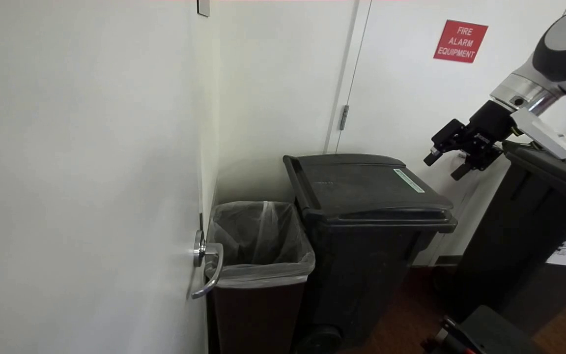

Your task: Open the lid of the trash bin

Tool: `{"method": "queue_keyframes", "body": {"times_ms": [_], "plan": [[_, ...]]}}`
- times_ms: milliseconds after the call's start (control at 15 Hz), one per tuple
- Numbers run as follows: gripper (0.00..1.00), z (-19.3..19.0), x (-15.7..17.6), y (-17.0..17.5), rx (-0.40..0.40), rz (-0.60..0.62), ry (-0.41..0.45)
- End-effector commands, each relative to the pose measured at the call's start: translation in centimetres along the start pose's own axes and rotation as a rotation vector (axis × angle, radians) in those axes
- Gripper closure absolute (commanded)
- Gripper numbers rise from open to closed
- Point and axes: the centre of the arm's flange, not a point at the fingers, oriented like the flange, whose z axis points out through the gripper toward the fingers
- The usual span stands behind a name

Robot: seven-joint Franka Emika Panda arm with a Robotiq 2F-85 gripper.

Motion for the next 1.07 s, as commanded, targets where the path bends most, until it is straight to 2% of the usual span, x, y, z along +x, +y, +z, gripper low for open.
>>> {"method": "queue_keyframes", "body": {"times_ms": [0,267,600,733,800,1000], "plan": [[0.00,0.9,1.2,4.6,0.103,0.111,0.068],[0.00,1.9,1.9,11.4,0.258,0.240,0.135],[0.00,4.3,1.0,18.6,0.445,0.300,0.221],[0.00,5.4,0.3,20.2,0.475,0.304,0.237],[0.00,3.8,-0.9,18.9,0.445,0.310,0.237],[0.00,4.6,-1.2,19.8,0.453,0.316,0.240]]}}
